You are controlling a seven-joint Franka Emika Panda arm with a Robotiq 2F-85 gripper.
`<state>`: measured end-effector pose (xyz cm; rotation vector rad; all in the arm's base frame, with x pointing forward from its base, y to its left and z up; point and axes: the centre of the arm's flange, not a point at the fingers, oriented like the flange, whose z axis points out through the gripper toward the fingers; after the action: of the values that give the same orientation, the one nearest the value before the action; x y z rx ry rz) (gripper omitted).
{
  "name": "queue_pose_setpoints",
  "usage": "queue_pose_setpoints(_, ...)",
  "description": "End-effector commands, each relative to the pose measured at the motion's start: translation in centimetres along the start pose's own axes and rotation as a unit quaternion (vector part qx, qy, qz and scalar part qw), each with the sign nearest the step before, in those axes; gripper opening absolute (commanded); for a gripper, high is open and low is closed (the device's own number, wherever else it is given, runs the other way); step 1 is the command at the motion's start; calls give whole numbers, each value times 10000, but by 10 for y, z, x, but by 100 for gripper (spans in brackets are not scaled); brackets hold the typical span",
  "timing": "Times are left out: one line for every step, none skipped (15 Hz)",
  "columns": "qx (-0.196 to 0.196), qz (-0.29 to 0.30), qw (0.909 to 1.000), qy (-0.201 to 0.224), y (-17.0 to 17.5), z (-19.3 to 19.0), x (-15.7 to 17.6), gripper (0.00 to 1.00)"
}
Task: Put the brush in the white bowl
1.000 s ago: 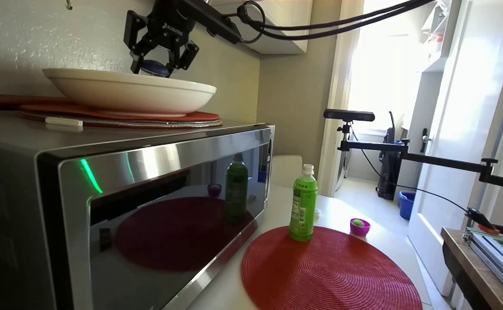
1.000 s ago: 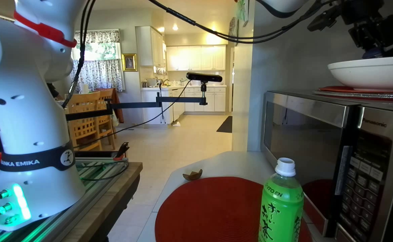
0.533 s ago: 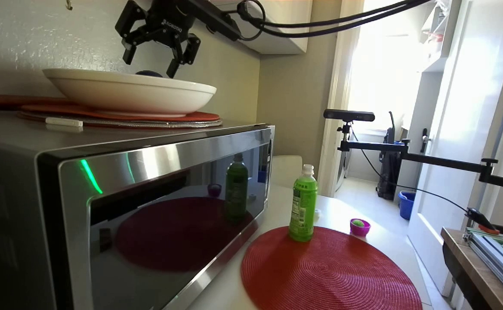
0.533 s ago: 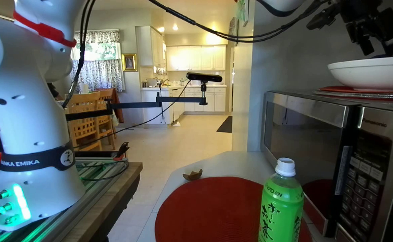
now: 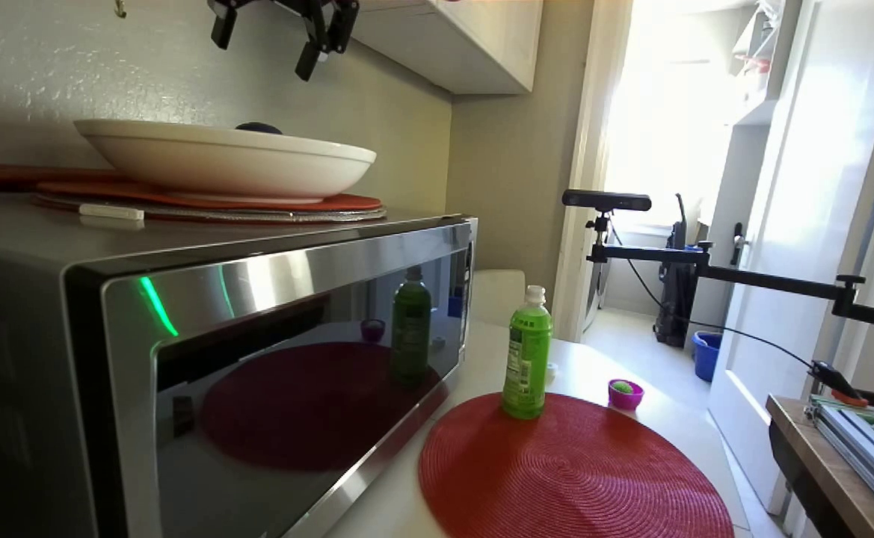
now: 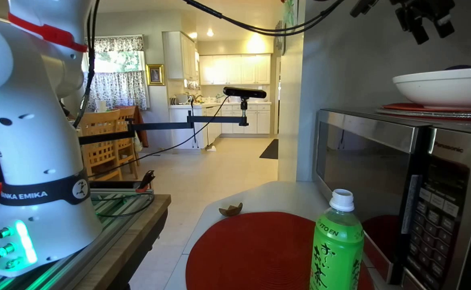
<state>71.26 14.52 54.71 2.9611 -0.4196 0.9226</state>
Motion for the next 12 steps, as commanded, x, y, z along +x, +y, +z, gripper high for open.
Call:
queue_pose_setpoints(-131, 67, 9997, -174, 2, -32, -31, 100)
queue_pose_setpoints(-84, 78, 9996, -258, 0, -40, -38, 100)
queue_pose_setpoints(-59, 76, 9994, -344, -1, -47, -44, 100)
queue_pose_setpoints(-10, 55, 9989, -471, -2, -53, -53, 100)
queue_pose_setpoints(18, 38, 9982, -602, -3, -59, -59, 100)
queue_pose_setpoints(46, -7, 9972, -746, -2, -65, -68, 100)
queue_pose_setpoints(35, -21, 9962, -872, 0, -70, -75, 100)
queue_pose_setpoints(39, -43, 9947, -1028, 2, -76, -82, 100)
queue_pose_setpoints(52, -44, 9930, -1181, 5, -81, -88, 100)
queue_pose_setpoints(125, -44, 9901, -1394, 10, -85, -95, 100)
queue_pose_setpoints(171, -30, 9874, -1571, 13, -89, -100, 100)
queue_pose_setpoints(199, 4, 9848, -1727, 18, -91, -107, 100)
